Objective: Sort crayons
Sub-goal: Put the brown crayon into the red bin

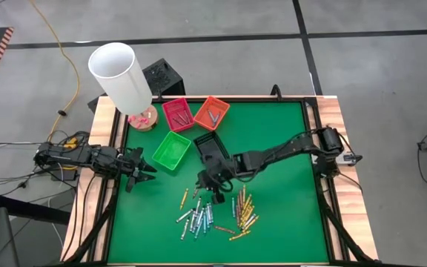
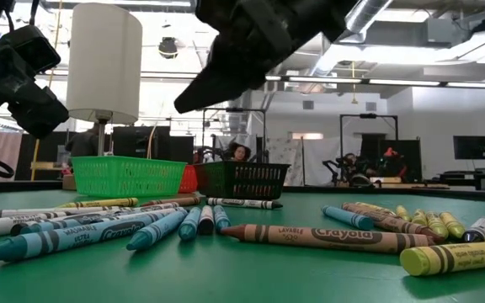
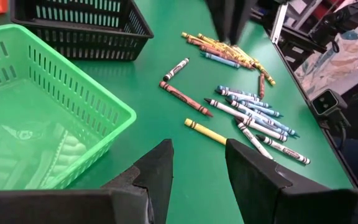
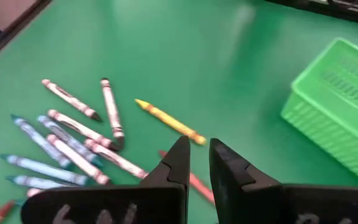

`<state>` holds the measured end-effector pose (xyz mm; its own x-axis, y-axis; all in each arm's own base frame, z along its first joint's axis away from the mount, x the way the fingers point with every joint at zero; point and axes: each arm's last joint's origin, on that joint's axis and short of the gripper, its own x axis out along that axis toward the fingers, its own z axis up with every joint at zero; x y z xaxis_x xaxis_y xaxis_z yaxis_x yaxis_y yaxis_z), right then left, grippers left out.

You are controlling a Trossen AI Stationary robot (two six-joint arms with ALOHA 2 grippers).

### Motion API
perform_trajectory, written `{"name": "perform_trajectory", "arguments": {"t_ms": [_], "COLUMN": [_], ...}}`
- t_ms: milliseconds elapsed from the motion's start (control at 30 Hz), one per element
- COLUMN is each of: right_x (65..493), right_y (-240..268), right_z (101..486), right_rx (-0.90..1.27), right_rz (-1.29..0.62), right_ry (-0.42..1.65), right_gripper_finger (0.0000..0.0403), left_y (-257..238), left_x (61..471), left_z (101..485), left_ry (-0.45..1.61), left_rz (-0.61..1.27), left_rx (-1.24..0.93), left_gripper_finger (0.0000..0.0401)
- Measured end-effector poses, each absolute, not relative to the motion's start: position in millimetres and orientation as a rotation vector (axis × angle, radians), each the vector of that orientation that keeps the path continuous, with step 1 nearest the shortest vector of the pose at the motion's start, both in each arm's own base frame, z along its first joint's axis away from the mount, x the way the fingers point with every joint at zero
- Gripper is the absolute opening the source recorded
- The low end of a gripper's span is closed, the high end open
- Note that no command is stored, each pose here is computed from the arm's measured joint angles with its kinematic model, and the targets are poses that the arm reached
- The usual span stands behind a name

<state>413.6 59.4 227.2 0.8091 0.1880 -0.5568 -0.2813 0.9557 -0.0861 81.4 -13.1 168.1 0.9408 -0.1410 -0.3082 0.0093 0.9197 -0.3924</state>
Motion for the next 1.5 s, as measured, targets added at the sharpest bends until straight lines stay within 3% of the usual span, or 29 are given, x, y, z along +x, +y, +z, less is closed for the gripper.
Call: {"name": "perform_trajectory", "arguments": {"t_ms": [233,700,1067,1500], "right_x": [415.7,424.0,426.7,440.0], "right_y": [41.9,31.9,26.5,31.1], "right_z": [227.3,228.1,229.6,178.3], "right_rx": [-0.2,-0.279,-0.321,-0.331], "right_rz": [0.254,0.243,0.231,0.273], "right_ry": [0.571,0.482,0.448,0.582], "right_gripper_finger": [0.0062,0.0113,0.0123,0.0123], "left_y": [-13.1,-12.4,-11.9,-11.7], "left_x": [81.4,81.6,81.8,82.8], "left_z": [168.1,168.4,168.6,168.3], "left_ry": [0.338,0.327,0.323,0.332], "left_rz": [-0.082,-0.067,-0.051,-0.032], "left_rx": [-0.375,-0.327,-0.327,-0.343], "left_gripper_finger": [0.0137,0.0137,0.0137,0.0137]}}
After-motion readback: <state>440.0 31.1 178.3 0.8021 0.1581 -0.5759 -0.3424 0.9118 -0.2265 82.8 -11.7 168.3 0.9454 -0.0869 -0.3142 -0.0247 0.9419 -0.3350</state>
